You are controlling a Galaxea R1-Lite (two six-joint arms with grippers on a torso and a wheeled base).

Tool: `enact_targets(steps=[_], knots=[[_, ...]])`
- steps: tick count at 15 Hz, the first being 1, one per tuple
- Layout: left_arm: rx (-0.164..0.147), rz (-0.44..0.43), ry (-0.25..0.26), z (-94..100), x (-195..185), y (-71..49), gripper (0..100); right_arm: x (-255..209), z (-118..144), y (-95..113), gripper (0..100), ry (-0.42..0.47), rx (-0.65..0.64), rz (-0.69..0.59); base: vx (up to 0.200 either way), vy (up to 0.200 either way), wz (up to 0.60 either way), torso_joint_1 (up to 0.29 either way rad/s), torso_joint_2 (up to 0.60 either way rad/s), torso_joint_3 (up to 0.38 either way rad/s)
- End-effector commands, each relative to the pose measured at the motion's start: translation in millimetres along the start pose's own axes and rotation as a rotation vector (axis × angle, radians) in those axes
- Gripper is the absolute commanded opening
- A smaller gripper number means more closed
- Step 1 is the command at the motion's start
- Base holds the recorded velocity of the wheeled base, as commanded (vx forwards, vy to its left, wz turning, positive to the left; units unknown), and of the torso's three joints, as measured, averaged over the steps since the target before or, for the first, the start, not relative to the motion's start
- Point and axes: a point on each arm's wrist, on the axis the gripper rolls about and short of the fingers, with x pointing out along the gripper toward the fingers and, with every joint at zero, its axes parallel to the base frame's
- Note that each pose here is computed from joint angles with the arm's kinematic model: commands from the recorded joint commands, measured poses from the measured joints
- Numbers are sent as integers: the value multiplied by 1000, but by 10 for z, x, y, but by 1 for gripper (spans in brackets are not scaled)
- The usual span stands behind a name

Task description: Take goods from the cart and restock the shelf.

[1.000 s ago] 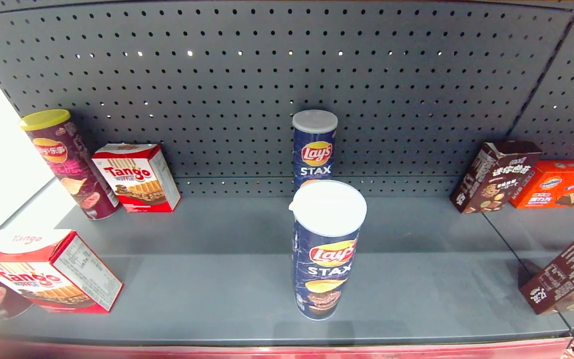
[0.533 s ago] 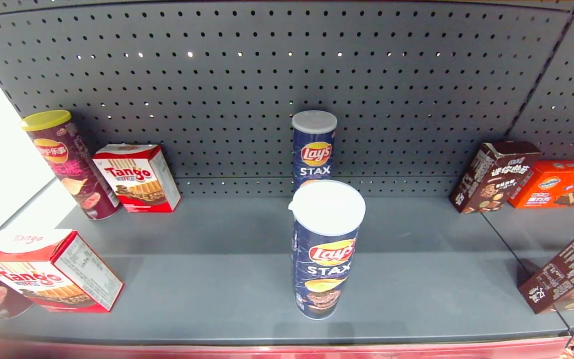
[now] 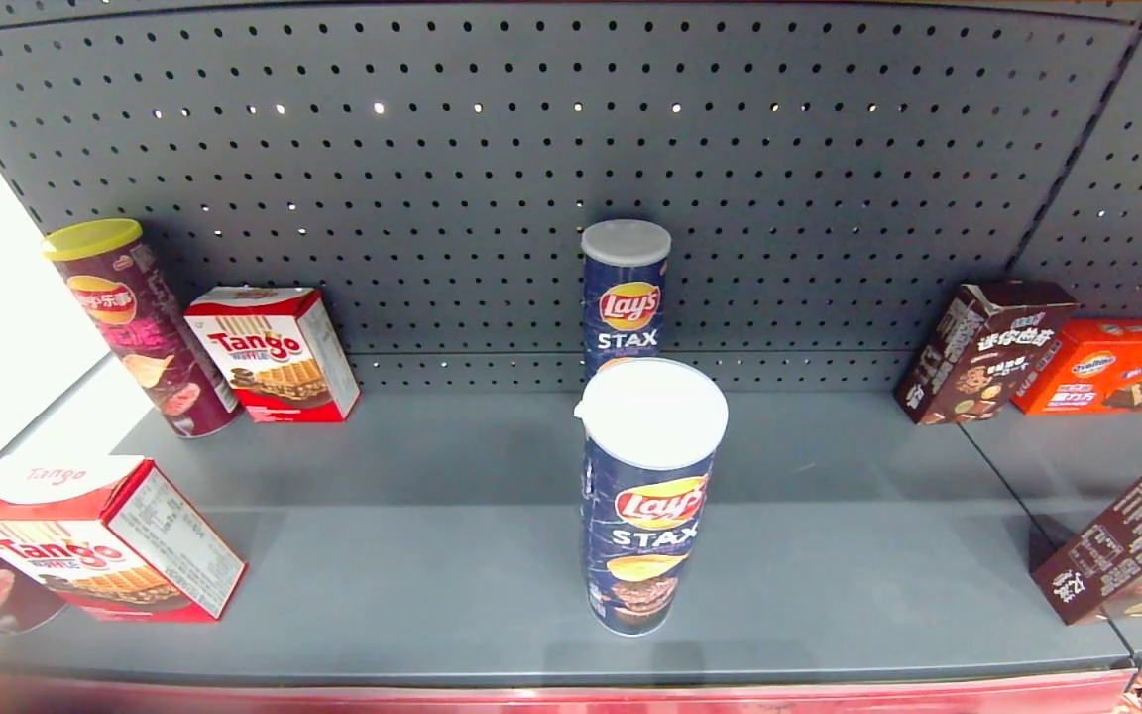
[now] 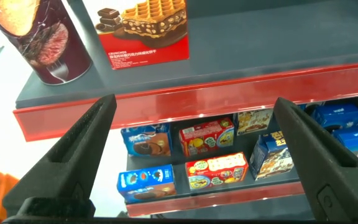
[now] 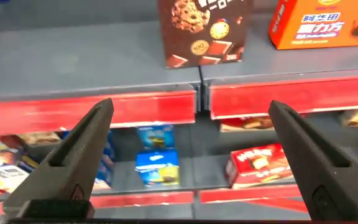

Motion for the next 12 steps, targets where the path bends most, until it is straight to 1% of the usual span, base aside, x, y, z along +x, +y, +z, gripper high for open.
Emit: enact_targets(steps=[1, 2, 3, 4, 5, 6, 12], knots=[[1, 0, 1, 1, 1, 0, 100, 13, 10, 10, 100, 25, -13, -55, 0, 0, 0, 0, 0, 0], [1, 0, 1, 1, 1, 0, 100, 22, 12, 24, 100, 38, -10, -134, 0, 0, 0, 0, 0, 0], [-1, 0, 1, 1, 1, 0, 100, 3, 8, 30, 100, 16, -6, -154, 0, 0, 0, 0, 0, 0], [1, 0, 1, 1, 1, 0, 100, -32, -6, 30, 100, -32, -4, -130, 0, 0, 0, 0, 0, 0], [1, 0, 1, 1, 1, 0, 100, -64, -54, 35, 100, -58, -15, -63, 0, 0, 0, 0, 0, 0], [-1, -2, 1, 1, 1, 0, 100, -71, -72, 43, 100, -59, -65, -12, 0, 0, 0, 0, 0, 0], [-4, -5, 1, 1, 1, -1, 100, -71, -73, 47, 100, -58, -64, 5, 0, 0, 0, 0, 0, 0]])
